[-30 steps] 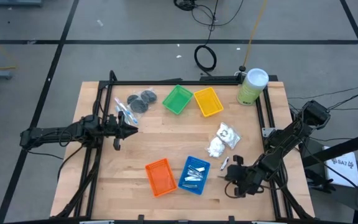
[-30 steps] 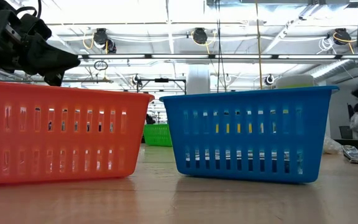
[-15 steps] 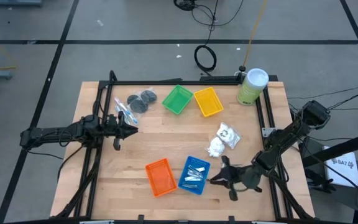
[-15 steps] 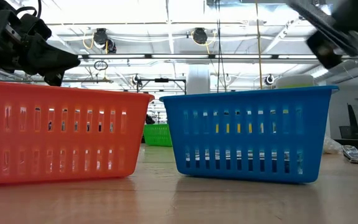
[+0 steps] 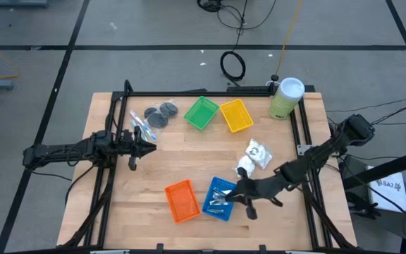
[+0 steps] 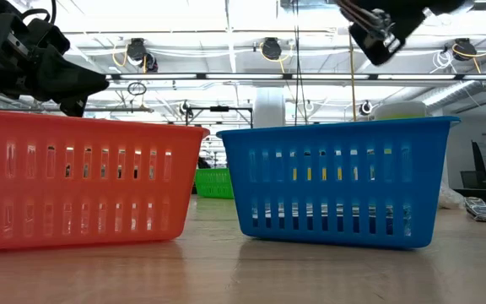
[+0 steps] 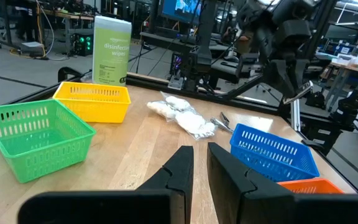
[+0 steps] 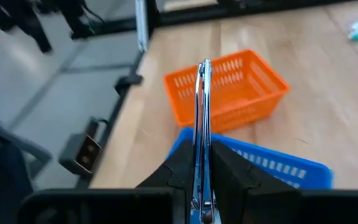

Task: Pick & Place Travel size toiletries
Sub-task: Put the silver nail cutter into the blue bin

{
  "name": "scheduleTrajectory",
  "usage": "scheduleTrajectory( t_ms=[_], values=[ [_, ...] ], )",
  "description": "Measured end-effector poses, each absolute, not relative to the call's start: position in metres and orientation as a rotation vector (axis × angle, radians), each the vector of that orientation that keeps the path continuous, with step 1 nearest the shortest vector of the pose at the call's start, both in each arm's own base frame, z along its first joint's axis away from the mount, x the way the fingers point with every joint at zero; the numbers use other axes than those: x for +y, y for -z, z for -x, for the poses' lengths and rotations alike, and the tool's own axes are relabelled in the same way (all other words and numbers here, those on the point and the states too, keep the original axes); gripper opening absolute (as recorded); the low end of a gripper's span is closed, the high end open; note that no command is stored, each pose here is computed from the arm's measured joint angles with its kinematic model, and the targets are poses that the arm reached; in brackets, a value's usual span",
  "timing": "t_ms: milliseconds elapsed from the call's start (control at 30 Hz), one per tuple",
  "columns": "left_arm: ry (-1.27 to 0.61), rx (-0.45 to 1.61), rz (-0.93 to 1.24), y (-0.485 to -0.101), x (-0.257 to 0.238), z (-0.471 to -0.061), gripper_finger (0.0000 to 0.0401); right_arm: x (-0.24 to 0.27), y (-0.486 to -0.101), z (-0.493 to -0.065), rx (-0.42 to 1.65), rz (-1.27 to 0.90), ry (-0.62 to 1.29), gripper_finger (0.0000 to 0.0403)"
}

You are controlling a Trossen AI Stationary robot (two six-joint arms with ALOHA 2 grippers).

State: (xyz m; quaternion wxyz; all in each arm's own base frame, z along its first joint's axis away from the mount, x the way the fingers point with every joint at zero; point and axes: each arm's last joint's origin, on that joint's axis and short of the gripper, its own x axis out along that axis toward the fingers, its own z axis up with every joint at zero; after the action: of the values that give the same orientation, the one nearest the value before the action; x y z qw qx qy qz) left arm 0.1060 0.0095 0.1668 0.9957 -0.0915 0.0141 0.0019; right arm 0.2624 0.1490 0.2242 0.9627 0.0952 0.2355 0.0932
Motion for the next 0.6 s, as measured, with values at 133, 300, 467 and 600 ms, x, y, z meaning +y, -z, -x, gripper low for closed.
scheduleTrajectory(
  t_ms=[133, 300, 467, 600],
  values=[
    [-0.004, 0.029, 0.183, -0.167, 0.01, -0.106, 0.0044, 0.146, -0.222, -0.273, 0.599, -0.142, -0.136, 0.0032],
    [-0.004, 0.029, 0.183, -0.167, 0.01, -0.106, 0.0044, 0.141, -0.201, -0.281, 0.69, -0.113, -0.087, 0.0033],
    [-0.004, 0.029, 0.184, -0.167, 0.01, -0.106, 0.0044, 0.14, -0.189, -0.285, 0.732, -0.102, -0.071, 0.0033],
    [-0.004, 0.028, 0.183, -0.167, 0.01, -0.106, 0.0044, 0.14, -0.185, -0.286, 0.743, -0.096, -0.065, 0.0033]
  ],
)
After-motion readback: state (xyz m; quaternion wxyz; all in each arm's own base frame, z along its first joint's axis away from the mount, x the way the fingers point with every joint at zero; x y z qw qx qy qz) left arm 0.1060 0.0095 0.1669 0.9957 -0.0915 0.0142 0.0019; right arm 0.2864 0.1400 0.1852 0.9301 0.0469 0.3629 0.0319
